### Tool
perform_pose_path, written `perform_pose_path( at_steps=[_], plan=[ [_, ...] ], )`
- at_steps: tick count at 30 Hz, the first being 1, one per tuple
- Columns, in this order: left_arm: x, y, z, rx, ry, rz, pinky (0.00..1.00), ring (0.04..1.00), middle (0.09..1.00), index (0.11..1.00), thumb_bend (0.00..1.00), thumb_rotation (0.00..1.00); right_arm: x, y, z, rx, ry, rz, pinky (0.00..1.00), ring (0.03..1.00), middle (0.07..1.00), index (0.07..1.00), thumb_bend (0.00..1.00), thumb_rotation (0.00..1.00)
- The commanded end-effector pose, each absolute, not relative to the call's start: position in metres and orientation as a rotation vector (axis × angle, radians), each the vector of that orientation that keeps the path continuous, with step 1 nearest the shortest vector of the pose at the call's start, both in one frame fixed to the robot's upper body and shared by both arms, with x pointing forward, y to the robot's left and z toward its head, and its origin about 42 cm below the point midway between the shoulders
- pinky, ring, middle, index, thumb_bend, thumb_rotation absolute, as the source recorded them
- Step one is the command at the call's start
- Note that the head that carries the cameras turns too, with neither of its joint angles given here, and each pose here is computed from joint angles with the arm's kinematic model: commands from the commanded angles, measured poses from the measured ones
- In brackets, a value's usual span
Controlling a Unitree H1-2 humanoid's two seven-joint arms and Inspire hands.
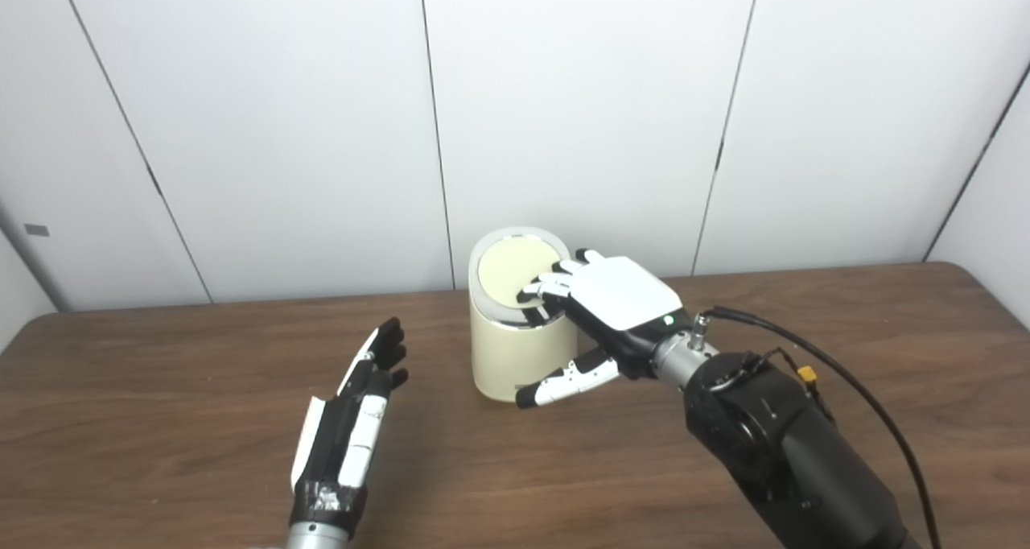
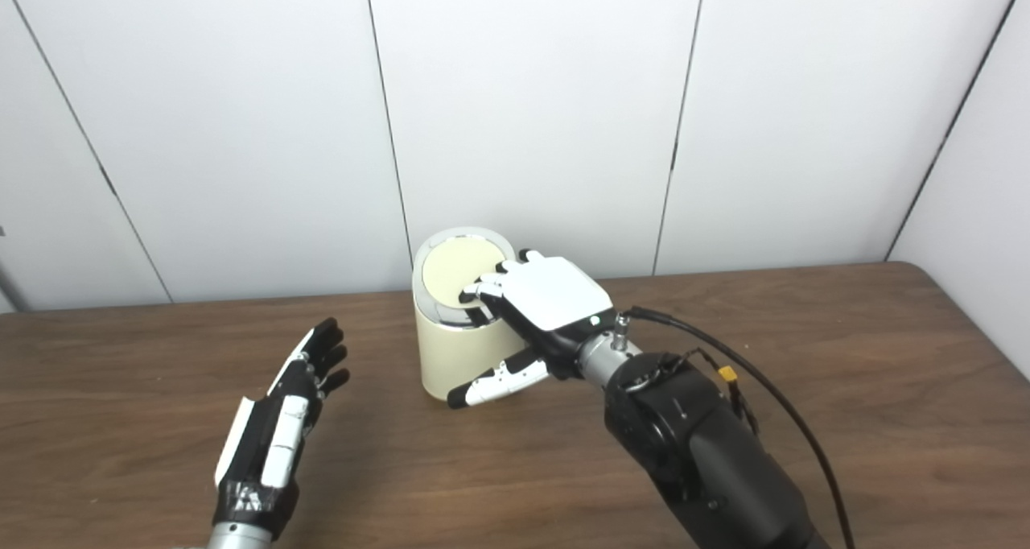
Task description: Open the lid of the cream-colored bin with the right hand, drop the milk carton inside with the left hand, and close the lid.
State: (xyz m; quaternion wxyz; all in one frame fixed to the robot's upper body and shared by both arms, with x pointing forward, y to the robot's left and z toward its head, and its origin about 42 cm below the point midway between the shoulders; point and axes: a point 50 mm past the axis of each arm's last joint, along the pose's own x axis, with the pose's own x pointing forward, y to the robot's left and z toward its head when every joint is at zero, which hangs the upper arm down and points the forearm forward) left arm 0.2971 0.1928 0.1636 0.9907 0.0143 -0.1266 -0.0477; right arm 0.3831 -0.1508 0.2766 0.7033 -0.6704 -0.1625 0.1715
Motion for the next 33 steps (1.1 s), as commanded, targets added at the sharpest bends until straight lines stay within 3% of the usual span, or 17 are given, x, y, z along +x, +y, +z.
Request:
perform_pose_path(
  at_steps=[1,13,17,19,23,26,28,33],
  plan=[
    [0.302,0.192,0.185,0.038,-0.339,-0.093,0.91,0.935,0.945,0.973,0.72,0.93,0.388,-0.169,0.237,-1.533,-0.129,0.465,1.0,0.939,0.874,0.832,0.87,0.87],
    [0.3,0.192,0.182,0.034,-0.33,-0.092,0.9,0.932,0.943,0.97,0.7,0.92,0.375,-0.174,0.242,-1.451,-0.171,0.433,1.0,0.932,0.864,0.824,0.85,0.83],
    [0.3,0.192,0.182,0.028,-0.329,-0.091,0.9,0.927,0.942,0.968,0.69,0.92,0.36,-0.173,0.262,-1.266,-0.283,0.326,0.98,0.909,0.846,0.812,0.79,0.8],
    [0.3,0.192,0.182,0.028,-0.324,-0.086,0.89,0.916,0.936,0.96,0.68,0.93,0.349,-0.169,0.277,-1.165,-0.36,0.243,0.91,0.897,0.833,0.813,0.68,0.73],
    [0.302,0.191,0.181,0.021,-0.328,-0.076,0.86,0.899,0.925,0.948,0.64,0.93,0.332,-0.162,0.309,-0.975,-0.581,0.027,0.87,0.917,0.861,0.851,0.61,0.69],
    [0.303,0.19,0.181,0.022,-0.33,-0.074,0.85,0.896,0.923,0.945,0.63,0.94,0.331,-0.166,0.323,-0.853,-0.691,-0.051,0.97,0.983,0.942,0.952,0.59,0.76],
    [0.303,0.19,0.181,0.021,-0.331,-0.074,0.83,0.894,0.924,0.945,0.62,0.94,0.328,-0.169,0.33,-0.813,-0.732,-0.094,0.98,0.996,0.972,0.983,0.58,0.79],
    [0.302,0.189,0.181,0.01,-0.327,-0.069,0.83,0.887,0.918,0.94,0.64,0.93,0.317,-0.181,0.326,-0.717,-0.765,-0.194,0.81,0.91,0.92,0.905,0.52,0.77]
  ],
)
